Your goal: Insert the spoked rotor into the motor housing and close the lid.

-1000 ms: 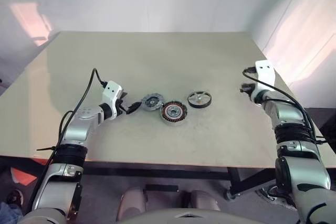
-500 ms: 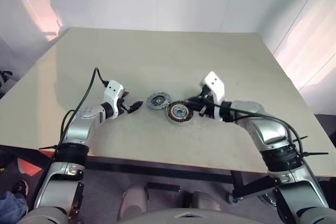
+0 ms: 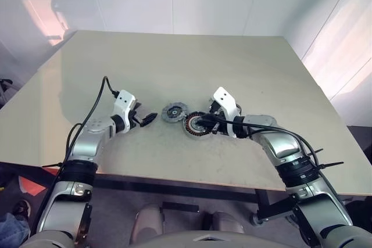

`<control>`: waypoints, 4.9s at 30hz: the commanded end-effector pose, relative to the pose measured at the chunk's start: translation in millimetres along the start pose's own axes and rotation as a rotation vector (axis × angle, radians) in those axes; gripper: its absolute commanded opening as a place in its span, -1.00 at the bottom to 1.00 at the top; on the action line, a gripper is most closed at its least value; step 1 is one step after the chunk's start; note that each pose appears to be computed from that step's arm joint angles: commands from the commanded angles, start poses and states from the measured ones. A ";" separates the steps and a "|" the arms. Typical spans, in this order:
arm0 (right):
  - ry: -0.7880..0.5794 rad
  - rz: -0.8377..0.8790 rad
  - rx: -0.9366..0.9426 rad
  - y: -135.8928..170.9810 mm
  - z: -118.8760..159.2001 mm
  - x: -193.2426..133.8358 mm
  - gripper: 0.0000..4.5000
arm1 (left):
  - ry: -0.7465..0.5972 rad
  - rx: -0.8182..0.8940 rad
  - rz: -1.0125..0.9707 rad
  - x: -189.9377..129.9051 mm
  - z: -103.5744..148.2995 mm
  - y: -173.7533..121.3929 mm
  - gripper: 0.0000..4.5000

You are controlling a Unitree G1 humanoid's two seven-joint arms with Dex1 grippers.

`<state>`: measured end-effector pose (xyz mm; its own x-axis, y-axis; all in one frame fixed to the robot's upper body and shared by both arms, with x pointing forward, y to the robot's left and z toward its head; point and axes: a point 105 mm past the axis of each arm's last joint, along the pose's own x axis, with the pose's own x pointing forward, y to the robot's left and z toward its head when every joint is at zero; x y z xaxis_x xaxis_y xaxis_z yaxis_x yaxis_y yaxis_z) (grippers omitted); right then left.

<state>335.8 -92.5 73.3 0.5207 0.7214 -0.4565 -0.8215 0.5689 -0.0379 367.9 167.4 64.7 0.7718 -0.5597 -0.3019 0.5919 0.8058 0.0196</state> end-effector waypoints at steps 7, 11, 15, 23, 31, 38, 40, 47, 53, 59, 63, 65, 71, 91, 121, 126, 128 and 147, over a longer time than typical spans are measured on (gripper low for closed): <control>-0.002 0.022 -0.034 7.8 7.9 -4.0 -0.71 | -0.047 0.043 0.015 -3.6 18.1 6.5 1.00; 0.008 0.020 -0.035 10.4 5.4 0.0 -0.71 | -0.041 0.040 0.010 -2.4 15.9 5.4 1.00; 0.007 0.026 -0.037 13.3 6.4 0.5 -0.71 | -0.042 0.038 0.010 -2.2 16.2 5.2 1.00; 0.000 0.026 -0.051 15.6 12.0 -2.8 -0.71 | -0.037 0.029 0.011 -3.0 11.6 3.2 1.00; -0.006 0.027 -0.051 19.7 16.0 -2.6 -0.71 | -0.031 0.023 0.008 -3.8 8.0 1.0 1.00; 0.013 0.014 -0.042 14.5 10.2 0.2 -0.71 | -0.031 0.021 0.012 -4.7 7.6 1.1 1.00; 0.015 0.009 -0.043 12.8 9.5 1.0 -0.71 | -0.030 0.021 0.013 -4.8 7.4 1.4 1.00; 0.026 -0.019 -0.026 5.3 6.9 -0.5 -0.71 | -0.028 0.020 0.015 -4.8 7.2 2.1 1.00; 0.024 -0.042 -0.038 -0.1 7.7 -4.3 -0.09 | -0.028 0.020 0.012 -3.1 7.7 1.9 1.00; 0.006 -0.065 -0.059 -4.2 14.0 -7.6 0.83 | -0.027 0.022 0.007 -2.4 7.5 1.0 1.00; -0.026 -0.054 -0.069 -1.9 24.1 -10.1 0.99 | -0.027 0.023 0.007 -2.5 7.6 1.0 1.00; -0.037 -0.055 -0.071 -2.1 28.3 -10.7 0.99 | -0.027 0.023 0.007 -2.4 7.6 0.9 1.00; -0.073 -0.052 -0.056 -2.4 37.0 -12.2 0.69 | -0.027 0.023 0.009 -2.3 7.3 0.9 1.00; -0.040 0.024 -0.034 15.7 24.3 -2.5 -0.97 | -0.024 0.026 0.016 -2.7 6.7 3.8 1.00; -0.093 -0.250 0.045 -55.8 42.7 -35.9 -0.97 | -0.025 0.018 0.021 -0.9 5.4 1.7 1.00; -0.078 -0.461 0.161 -99.9 25.1 -77.3 -0.57 | -0.022 0.014 0.013 -0.2 3.5 -0.7 1.00; -0.112 -0.506 0.239 -108.8 23.4 -94.5 -0.26 | -0.019 0.014 0.009 0.5 2.3 -1.6 1.00; -0.234 -0.351 1.108 -79.5 -15.2 -104.9 -0.26 | -0.008 0.029 -0.019 3.5 1.8 -4.0 1.00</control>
<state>343.2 -218.8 103.2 0.7908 0.4509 -0.4138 -0.0166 0.6917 0.7220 363.5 162.7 50.1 0.7550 -0.5661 -0.3309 0.5996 0.8003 -0.0011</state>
